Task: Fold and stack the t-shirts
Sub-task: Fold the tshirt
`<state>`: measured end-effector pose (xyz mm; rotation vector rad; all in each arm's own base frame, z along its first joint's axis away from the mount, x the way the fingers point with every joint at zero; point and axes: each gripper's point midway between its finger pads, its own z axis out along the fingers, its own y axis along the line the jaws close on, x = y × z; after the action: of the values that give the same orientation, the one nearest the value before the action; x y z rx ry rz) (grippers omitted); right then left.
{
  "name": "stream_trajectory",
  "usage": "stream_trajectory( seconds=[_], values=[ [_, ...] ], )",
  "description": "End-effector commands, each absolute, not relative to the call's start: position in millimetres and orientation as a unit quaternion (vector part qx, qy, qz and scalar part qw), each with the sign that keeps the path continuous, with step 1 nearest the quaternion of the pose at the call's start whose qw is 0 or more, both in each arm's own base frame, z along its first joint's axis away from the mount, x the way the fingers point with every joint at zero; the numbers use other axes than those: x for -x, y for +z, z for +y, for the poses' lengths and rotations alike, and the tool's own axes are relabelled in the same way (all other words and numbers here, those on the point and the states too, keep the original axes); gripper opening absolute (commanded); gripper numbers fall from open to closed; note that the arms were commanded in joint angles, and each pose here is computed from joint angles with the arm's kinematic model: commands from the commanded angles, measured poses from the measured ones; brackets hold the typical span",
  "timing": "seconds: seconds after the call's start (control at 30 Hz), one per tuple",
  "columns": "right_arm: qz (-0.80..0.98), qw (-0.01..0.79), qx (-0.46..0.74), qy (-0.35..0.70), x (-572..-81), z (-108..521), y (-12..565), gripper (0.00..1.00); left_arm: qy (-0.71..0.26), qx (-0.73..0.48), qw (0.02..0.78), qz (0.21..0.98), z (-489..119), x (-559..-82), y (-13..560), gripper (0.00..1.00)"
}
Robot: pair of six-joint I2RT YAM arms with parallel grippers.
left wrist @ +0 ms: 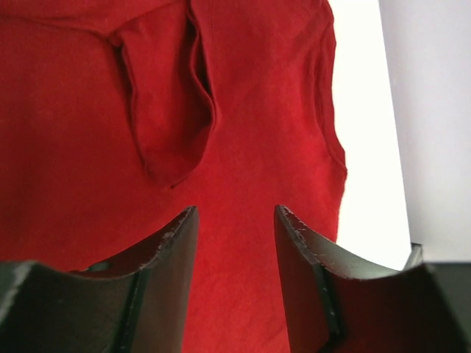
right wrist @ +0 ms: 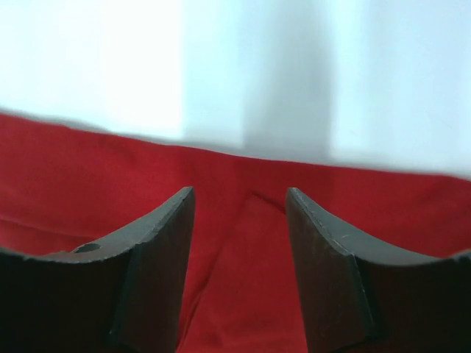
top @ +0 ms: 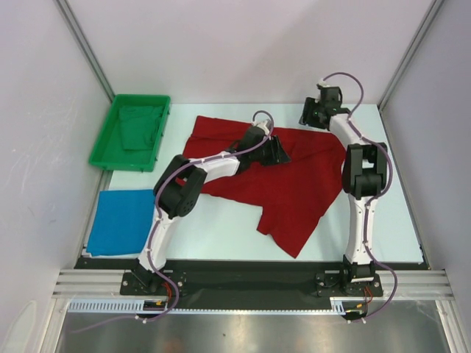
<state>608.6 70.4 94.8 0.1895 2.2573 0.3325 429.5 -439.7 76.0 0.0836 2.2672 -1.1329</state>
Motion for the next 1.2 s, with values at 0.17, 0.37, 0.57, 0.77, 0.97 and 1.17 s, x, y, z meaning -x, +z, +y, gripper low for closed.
stream_trajectory(
  seconds=[0.17,0.37,0.57,0.77,0.97,1.17],
  values=[
    [0.924,0.383,0.010,0.021,-606,73,62,0.56,-0.379,-0.048,0.302,0.873,-439,-440,48,0.53],
    [0.926,0.377,0.029,-0.006,-604,77,50,0.39,-0.382,-0.052,0.298,0.873,-447,-441,42,0.47],
    [0.925,0.377,0.040,-0.021,-605,76,45,0.39,-0.384,-0.048,0.295,0.874,-449,-443,39,0.43],
    [0.923,0.382,0.046,-0.016,-610,79,43,0.38,-0.385,-0.044,0.293,0.874,-452,-446,36,0.41],
    [0.921,0.386,0.051,-0.005,-615,83,42,0.36,-0.384,-0.040,0.294,0.874,-453,-450,35,0.38],
    [0.920,0.388,0.049,0.005,-616,87,44,0.32,-0.382,-0.041,0.299,0.873,-452,-454,38,0.43]
  ],
)
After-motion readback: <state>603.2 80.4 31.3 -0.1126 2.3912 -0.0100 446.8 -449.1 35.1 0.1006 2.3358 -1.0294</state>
